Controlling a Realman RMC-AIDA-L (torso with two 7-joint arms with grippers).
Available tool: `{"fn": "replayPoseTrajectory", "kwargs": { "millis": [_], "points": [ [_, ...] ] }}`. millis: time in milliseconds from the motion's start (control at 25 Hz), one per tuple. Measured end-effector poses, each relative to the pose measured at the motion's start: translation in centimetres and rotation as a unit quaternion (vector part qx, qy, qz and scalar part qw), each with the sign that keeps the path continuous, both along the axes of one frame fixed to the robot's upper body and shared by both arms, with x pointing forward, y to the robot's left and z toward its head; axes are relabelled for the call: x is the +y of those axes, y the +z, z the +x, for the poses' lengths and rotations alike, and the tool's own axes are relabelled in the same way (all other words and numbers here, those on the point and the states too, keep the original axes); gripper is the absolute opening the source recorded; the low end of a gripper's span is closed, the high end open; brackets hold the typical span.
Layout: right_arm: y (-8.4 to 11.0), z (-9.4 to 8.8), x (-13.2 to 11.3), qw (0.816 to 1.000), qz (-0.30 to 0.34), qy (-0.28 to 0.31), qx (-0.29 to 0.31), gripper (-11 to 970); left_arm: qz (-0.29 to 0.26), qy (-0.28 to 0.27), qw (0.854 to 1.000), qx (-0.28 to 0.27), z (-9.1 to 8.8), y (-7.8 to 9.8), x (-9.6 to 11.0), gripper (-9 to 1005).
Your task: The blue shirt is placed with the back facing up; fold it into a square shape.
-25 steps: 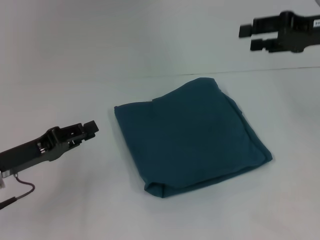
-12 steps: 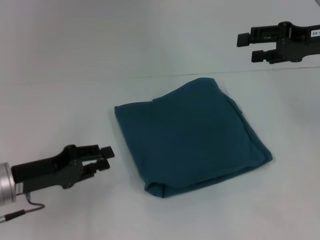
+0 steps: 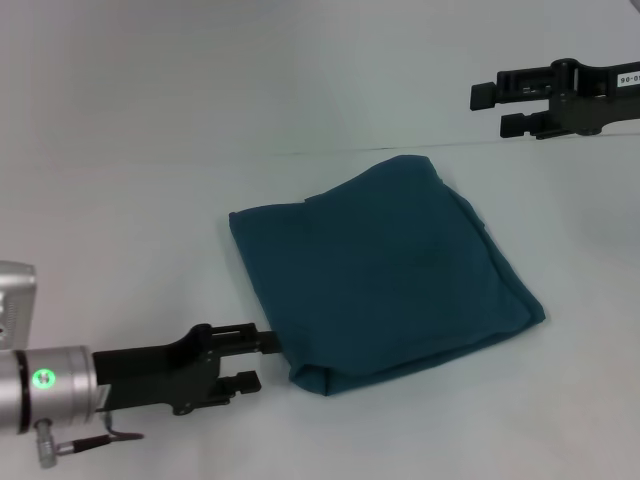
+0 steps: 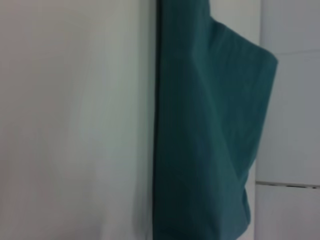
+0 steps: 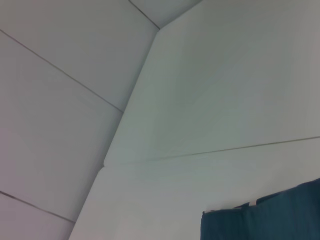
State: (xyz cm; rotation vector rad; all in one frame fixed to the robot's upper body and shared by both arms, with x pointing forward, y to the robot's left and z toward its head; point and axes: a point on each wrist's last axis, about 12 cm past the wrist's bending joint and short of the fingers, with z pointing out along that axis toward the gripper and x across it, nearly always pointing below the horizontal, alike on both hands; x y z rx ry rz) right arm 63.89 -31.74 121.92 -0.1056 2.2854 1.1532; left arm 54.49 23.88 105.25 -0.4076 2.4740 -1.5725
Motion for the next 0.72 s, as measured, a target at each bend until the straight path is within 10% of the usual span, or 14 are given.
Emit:
{"fn": "replayPoseTrajectory", "kwargs": {
  "millis": [160,720],
  "points": [
    [0.0,-0.1,0.1,1.0,-0.001,0.004,0.001,866,0.007,-0.002,1.0,0.008,0.5,-0.1,-1.0,683],
    [-0.1,-0.1,0.2,1.0,-0.003,0.009,-0.001,866,0.043,0.007,0.999,0.022,1.7,-0.7,-2.8,671]
  ]
}}
